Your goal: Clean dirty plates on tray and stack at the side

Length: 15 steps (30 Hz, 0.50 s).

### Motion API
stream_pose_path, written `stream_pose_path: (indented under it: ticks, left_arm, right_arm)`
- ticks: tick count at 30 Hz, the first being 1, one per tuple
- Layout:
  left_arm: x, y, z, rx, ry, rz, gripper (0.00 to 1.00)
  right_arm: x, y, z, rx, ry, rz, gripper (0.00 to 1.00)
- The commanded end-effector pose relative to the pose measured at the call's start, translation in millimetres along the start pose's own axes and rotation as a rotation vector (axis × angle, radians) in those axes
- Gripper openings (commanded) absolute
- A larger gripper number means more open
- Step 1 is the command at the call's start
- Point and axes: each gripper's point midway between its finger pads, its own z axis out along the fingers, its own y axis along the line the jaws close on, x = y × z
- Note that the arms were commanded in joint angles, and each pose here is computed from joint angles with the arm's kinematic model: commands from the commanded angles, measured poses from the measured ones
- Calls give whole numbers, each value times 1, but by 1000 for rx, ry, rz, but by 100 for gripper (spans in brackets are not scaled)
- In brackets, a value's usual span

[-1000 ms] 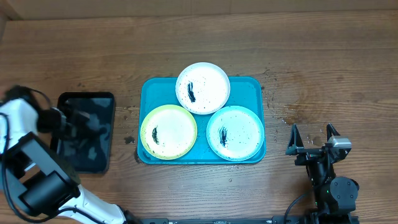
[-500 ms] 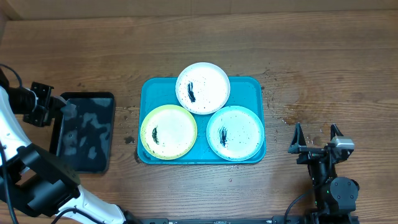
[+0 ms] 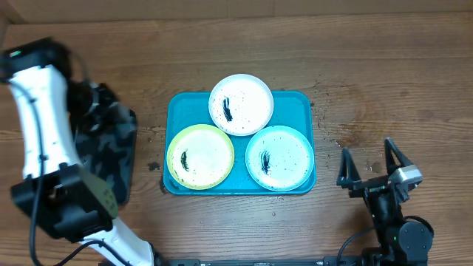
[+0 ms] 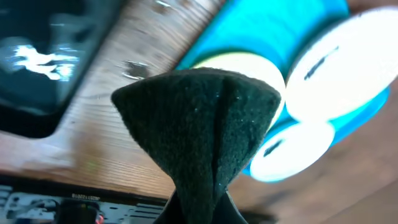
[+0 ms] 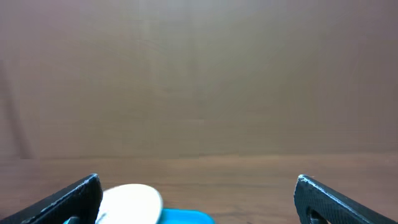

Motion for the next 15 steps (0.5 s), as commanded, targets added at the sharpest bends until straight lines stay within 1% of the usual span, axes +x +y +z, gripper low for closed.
stream_pose_path:
  ticks: [1,5,8,12,15]
  left_arm:
    - [29,-33,21,-72,23,223,4]
    - [57,-58,61,-121,74,352,4]
    - [78,-69,96,-153,111,439,4]
    - [97,-68,133,-188,148,489,4]
    - [97,-69,155,-188,129,529,5]
  right_arm:
    - [-3,22,-2,-122,12,82,100]
    - [-24,35,-1,-177,2,76,100]
    - [-44,37,3,-169,27,66,100]
    - [-64,39,14,-151,117,19,100]
    - [-77,39,29,-137,200,20,100]
